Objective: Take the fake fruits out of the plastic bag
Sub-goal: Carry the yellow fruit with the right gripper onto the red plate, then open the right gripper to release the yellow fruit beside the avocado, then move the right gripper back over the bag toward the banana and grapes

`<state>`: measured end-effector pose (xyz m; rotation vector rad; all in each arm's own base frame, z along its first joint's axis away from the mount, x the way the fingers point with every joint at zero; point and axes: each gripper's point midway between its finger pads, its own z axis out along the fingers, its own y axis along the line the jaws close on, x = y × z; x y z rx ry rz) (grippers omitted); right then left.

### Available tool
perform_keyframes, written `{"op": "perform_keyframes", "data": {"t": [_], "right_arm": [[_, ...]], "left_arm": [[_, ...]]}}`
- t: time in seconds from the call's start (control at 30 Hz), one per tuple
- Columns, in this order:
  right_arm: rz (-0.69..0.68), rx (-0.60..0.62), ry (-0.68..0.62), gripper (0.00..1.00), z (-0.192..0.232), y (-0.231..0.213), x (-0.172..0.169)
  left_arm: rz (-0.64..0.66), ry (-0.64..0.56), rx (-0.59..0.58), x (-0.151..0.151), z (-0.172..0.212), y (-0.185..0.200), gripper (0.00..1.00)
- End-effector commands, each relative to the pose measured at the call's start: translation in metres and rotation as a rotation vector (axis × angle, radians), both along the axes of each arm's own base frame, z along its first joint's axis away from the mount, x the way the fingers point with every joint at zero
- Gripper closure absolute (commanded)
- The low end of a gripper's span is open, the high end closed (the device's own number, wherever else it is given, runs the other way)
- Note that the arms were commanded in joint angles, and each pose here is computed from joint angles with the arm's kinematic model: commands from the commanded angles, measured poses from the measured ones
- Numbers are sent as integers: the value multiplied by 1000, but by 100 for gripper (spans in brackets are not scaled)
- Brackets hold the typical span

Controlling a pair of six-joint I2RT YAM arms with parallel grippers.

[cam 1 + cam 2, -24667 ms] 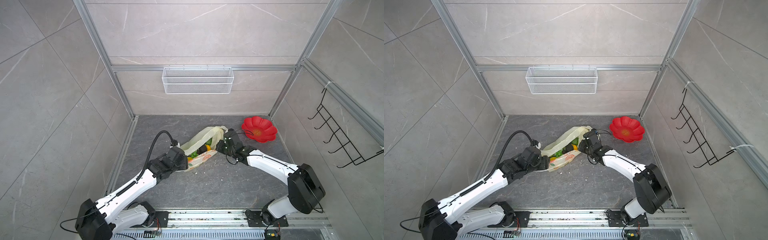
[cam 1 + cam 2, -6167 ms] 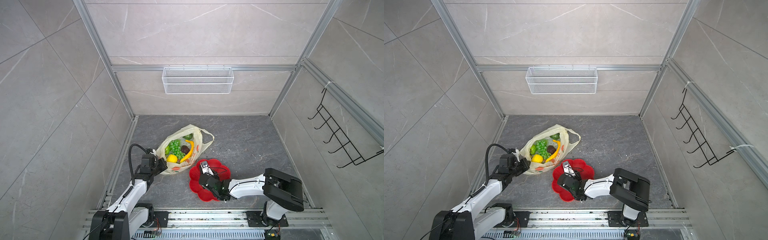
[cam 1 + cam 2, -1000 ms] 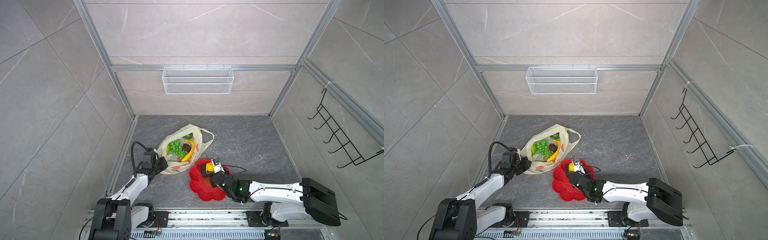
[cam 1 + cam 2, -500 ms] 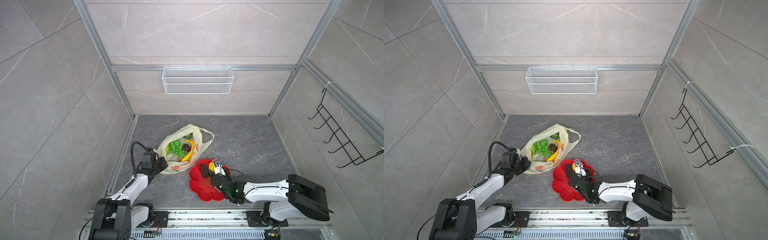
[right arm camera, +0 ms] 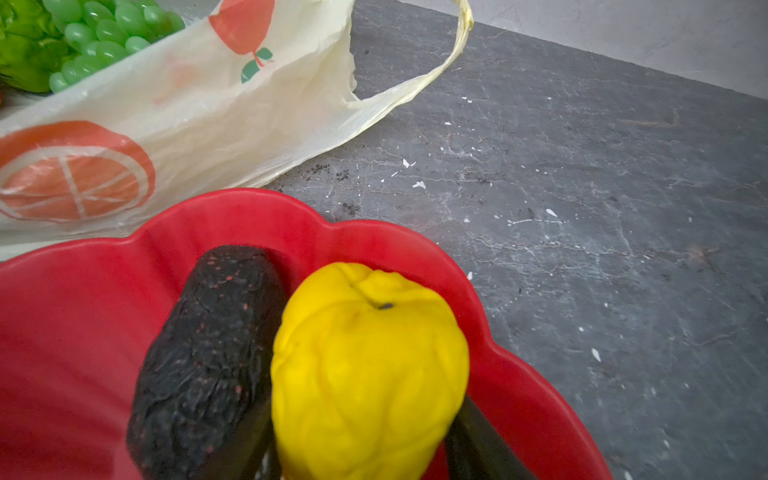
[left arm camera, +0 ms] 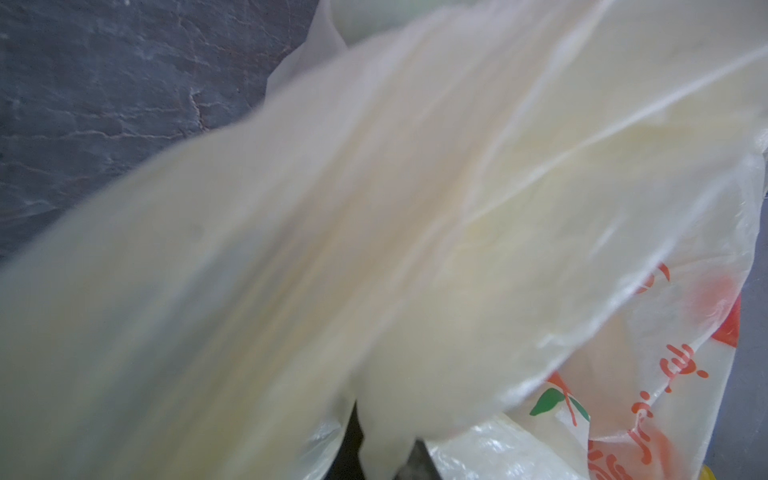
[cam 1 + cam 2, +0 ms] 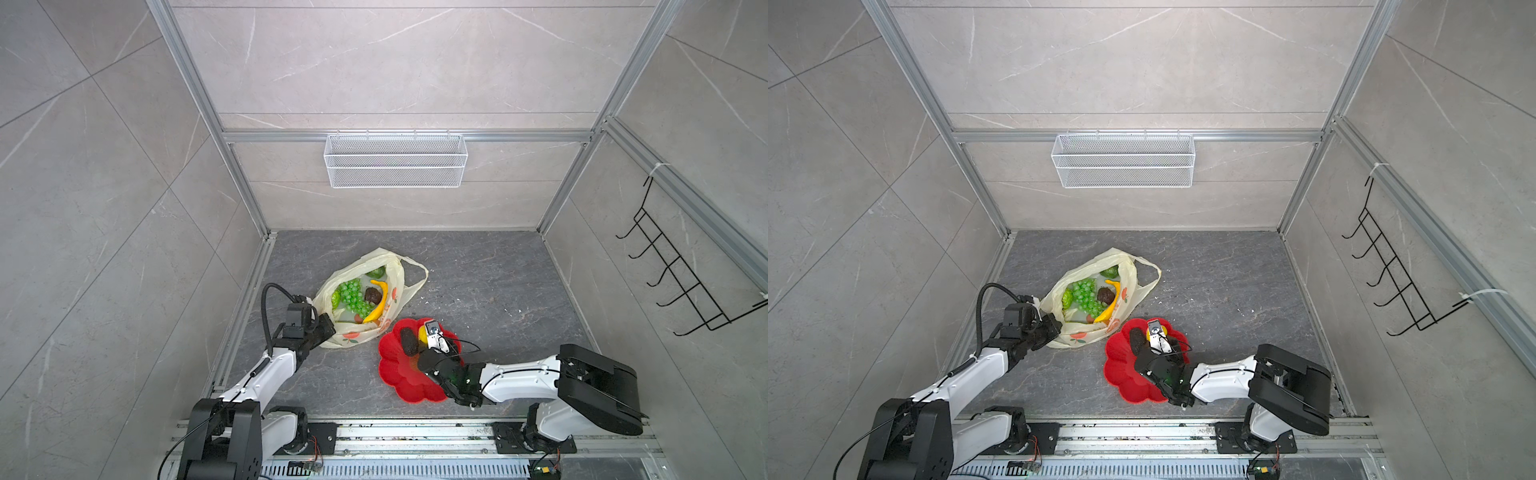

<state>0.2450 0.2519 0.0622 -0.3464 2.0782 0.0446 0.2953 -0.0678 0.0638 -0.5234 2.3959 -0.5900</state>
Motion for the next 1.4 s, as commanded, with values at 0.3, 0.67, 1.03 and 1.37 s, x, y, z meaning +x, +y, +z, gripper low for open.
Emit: {"op": "perform_keyframes", "data": {"t": [0.3,0.67,1.03,1.37], "right_arm": [[-12,10,29,42,-6,6,7],[-9,8,50,33,-11,7,9],[-30,45,34,25,-1,-2,7],[-47,85,35,21,12,-8,3]], "left_arm": [[-10,-55,23,4,10,2,100],[-7,-63,26,3,12,3,100],[-5,-61,27,3,11,3,100],[-5,-60,27,4,10,3,100]]}}
